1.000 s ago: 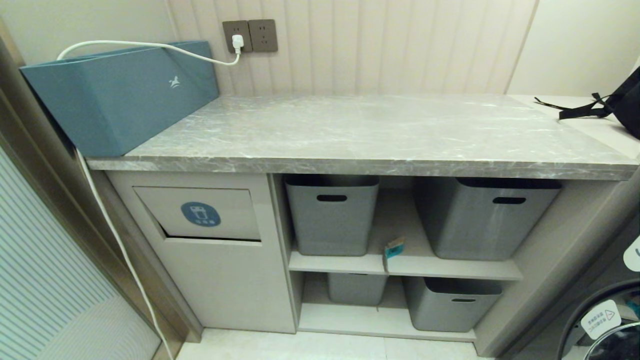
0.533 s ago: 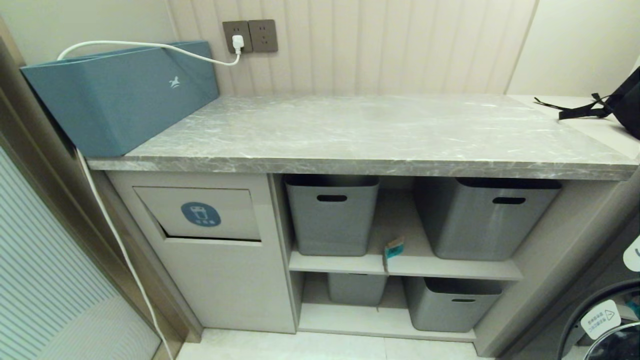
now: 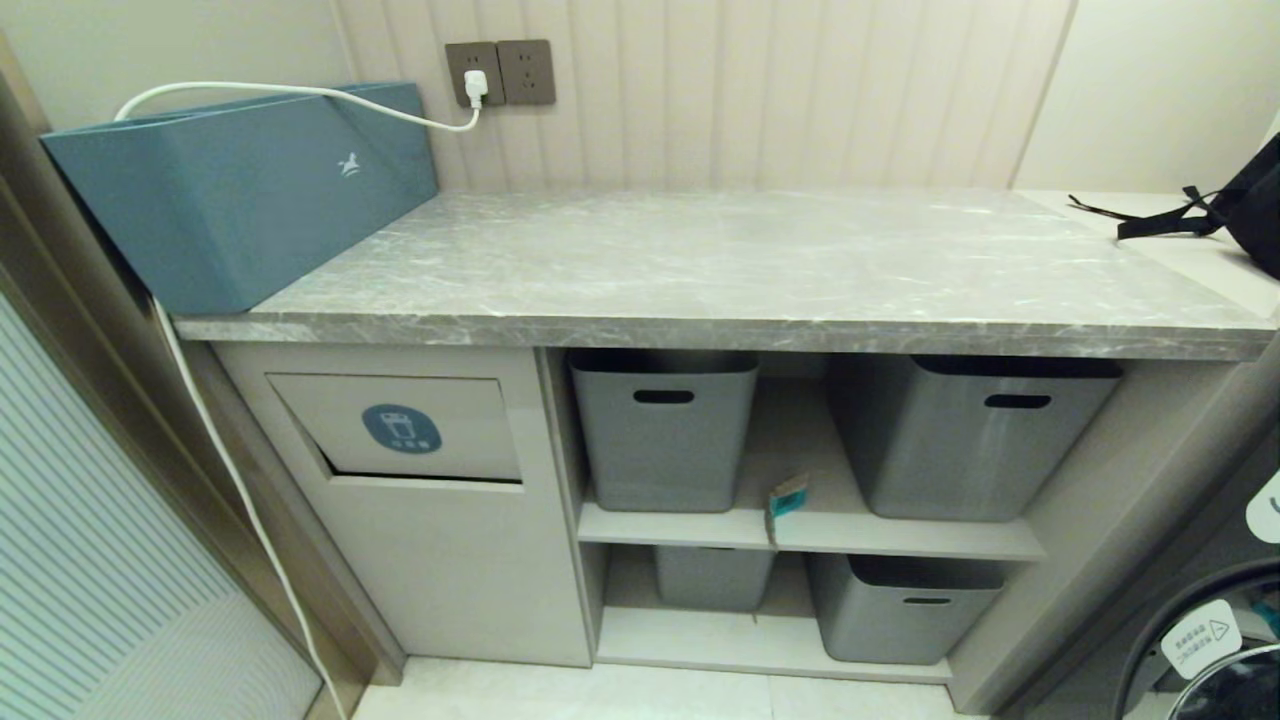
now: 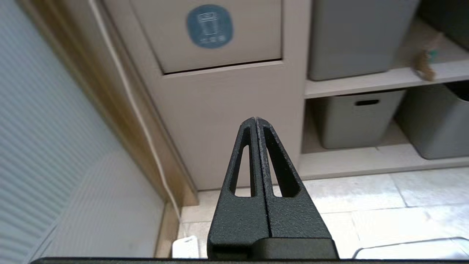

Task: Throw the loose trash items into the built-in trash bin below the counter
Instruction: Pick up the garbage

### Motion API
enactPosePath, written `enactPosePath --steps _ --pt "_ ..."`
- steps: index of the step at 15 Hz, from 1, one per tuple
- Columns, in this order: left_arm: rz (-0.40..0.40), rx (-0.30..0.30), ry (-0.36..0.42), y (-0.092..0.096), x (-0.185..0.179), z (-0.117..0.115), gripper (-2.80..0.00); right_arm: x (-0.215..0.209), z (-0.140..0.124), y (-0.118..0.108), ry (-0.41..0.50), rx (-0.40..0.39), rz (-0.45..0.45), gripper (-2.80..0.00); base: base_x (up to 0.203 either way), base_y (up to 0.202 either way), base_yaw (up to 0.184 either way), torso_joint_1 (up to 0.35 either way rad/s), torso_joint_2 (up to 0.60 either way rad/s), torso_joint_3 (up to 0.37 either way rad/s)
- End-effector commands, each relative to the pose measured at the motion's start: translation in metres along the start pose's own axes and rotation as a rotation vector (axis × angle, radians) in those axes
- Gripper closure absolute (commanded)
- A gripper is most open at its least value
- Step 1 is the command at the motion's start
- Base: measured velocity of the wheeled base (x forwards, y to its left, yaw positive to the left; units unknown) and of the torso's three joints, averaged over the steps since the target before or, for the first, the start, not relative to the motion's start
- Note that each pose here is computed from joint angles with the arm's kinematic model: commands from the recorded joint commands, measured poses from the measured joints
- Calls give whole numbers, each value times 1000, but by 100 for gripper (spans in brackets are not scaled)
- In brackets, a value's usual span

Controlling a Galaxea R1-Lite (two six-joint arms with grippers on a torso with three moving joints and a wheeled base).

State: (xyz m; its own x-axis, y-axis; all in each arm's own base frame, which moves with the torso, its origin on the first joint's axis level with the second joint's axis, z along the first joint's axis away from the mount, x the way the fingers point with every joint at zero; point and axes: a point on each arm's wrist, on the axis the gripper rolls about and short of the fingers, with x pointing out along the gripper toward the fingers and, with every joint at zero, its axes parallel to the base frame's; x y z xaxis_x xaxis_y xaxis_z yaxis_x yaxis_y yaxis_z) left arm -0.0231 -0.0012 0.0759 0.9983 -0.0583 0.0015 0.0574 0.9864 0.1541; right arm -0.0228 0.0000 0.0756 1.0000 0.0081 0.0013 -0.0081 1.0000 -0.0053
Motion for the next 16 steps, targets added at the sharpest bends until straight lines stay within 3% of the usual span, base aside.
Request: enactPosePath --steps 1,10,13,16 --pt "-3 2 -2 0 0 0 0 0 0 0 -2 -1 1 0 0 0 0 0 0 0" --pt "5 -23 1 0 0 -1 0 0 0 0 0 -1 1 0 0 0 0 0 0 0" --pt "9 39 2 0 0 0 0 0 0 0 -2 -1 1 0 0 0 0 0 0 0" --pt "-6 57 -1 0 0 0 0 0 0 0 -2 -4 1 0 0 0 0 0 0 0"
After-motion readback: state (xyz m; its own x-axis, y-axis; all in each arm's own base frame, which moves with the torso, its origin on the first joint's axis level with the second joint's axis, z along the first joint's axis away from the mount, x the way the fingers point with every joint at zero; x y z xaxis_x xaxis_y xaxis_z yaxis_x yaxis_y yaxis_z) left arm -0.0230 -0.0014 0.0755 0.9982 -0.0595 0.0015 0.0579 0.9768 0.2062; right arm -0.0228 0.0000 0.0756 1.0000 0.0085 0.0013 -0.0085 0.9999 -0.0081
